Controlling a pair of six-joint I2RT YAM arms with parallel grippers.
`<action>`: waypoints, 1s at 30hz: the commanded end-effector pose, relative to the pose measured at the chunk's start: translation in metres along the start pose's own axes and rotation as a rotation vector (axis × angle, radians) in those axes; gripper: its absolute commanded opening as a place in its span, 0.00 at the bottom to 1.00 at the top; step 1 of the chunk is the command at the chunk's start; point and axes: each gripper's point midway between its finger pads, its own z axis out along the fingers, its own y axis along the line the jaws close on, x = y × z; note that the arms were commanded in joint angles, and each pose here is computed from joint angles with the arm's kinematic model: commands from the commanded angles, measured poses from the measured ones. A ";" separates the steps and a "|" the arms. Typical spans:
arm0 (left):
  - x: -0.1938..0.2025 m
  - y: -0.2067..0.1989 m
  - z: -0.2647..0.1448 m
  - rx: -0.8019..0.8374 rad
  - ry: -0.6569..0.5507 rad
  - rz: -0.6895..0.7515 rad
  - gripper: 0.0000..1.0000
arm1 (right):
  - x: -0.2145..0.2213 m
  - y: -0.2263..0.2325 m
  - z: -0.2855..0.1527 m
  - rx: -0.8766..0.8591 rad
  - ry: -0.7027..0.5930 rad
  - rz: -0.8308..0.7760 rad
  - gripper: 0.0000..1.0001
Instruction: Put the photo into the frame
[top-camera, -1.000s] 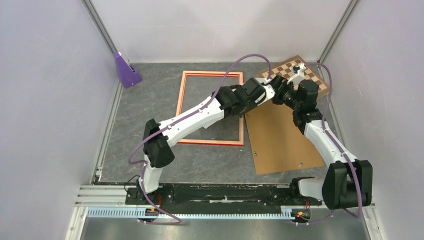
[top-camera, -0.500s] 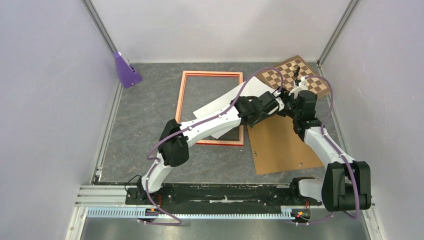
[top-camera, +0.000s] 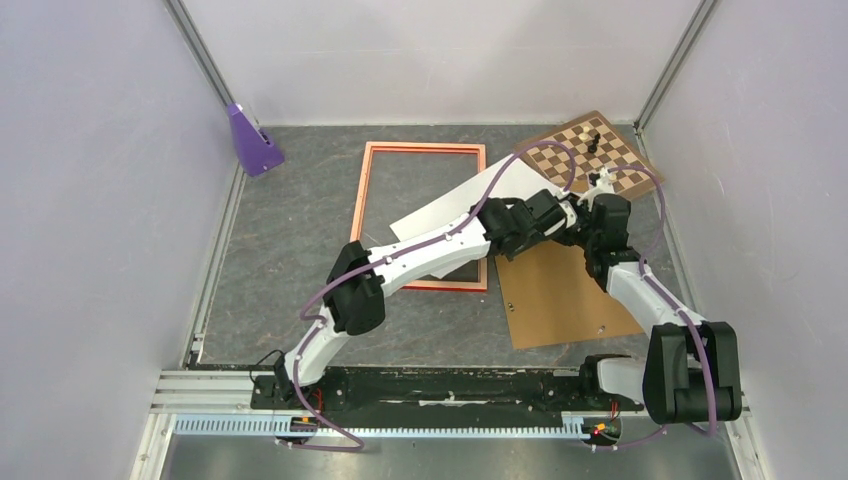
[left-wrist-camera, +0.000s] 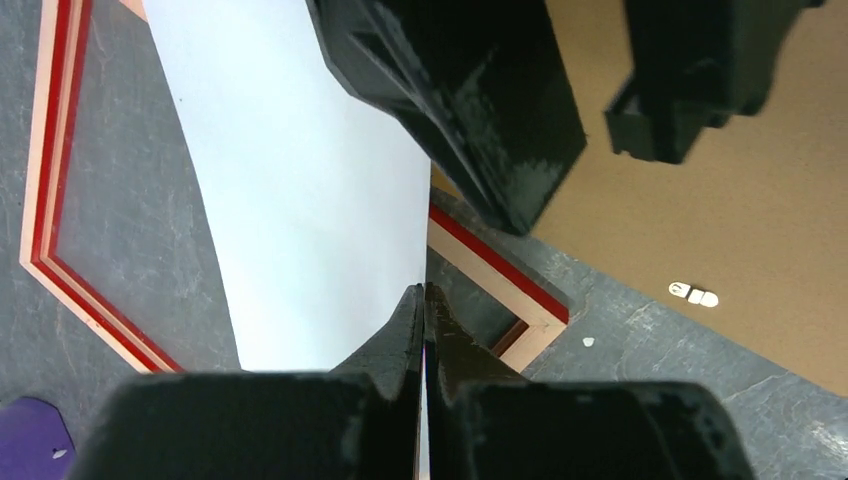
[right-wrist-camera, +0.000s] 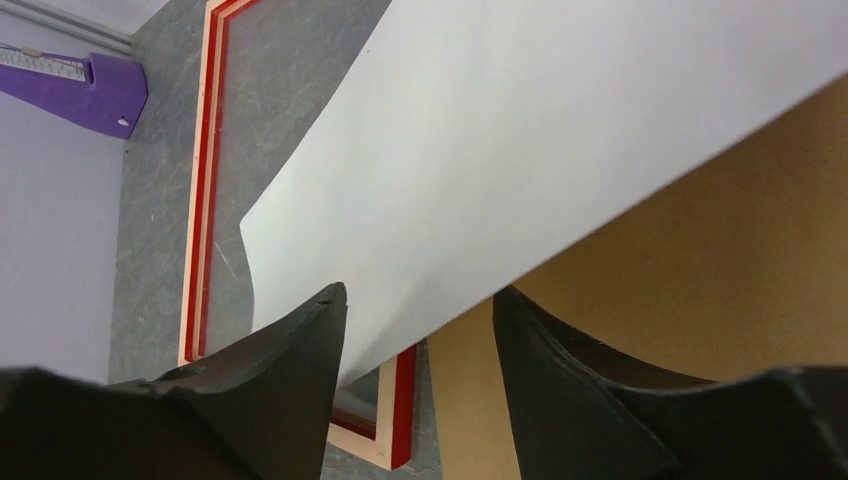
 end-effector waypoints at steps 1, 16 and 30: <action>-0.017 -0.014 -0.007 0.004 -0.049 -0.050 0.02 | -0.009 -0.002 -0.001 -0.008 -0.061 -0.012 0.55; -0.012 -0.045 -0.002 0.049 -0.024 -0.013 0.28 | -0.021 -0.010 -0.006 -0.021 -0.122 0.040 0.34; -0.006 -0.064 -0.004 0.123 -0.011 -0.009 0.55 | -0.024 -0.023 -0.001 0.015 -0.137 -0.011 0.17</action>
